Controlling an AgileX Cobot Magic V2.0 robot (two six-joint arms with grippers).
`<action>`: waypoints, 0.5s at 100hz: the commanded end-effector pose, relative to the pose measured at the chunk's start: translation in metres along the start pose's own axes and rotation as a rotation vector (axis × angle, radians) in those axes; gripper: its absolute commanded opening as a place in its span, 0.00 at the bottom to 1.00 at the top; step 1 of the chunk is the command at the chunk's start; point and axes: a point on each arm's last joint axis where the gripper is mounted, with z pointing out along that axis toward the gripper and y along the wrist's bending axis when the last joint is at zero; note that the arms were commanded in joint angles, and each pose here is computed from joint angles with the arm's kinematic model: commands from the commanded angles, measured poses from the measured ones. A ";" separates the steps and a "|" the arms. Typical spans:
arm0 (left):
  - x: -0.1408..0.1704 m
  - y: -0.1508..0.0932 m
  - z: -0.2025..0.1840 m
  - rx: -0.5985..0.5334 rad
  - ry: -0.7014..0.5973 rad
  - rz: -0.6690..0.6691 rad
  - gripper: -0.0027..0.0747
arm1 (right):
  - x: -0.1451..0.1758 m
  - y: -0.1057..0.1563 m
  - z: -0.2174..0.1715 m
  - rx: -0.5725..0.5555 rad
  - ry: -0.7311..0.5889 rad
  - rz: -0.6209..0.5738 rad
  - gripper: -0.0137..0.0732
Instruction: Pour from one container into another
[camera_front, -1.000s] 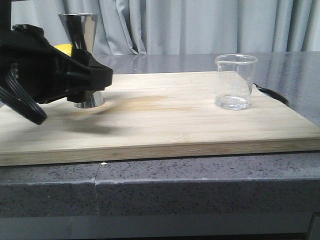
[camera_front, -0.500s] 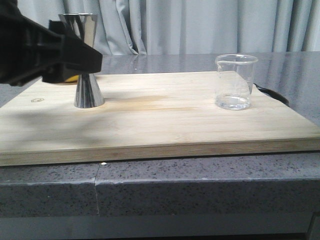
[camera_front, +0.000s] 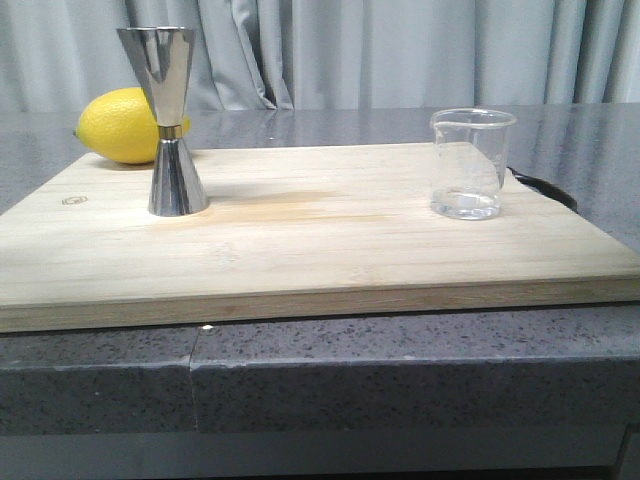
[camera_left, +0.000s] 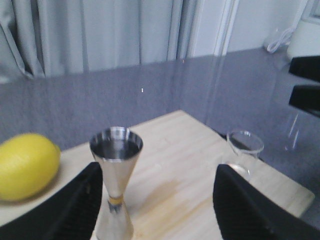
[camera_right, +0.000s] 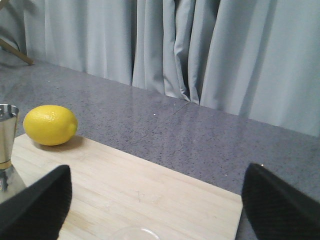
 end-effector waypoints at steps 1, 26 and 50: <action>-0.026 0.006 -0.018 -0.048 -0.170 0.070 0.60 | -0.025 -0.005 -0.006 0.039 -0.136 -0.032 0.87; -0.044 0.037 -0.058 -0.351 -0.313 0.143 0.60 | -0.050 -0.028 -0.038 0.232 -0.177 -0.103 0.87; -0.050 0.056 -0.086 -0.625 -0.383 0.131 0.60 | -0.067 -0.045 -0.085 0.431 -0.239 -0.126 0.87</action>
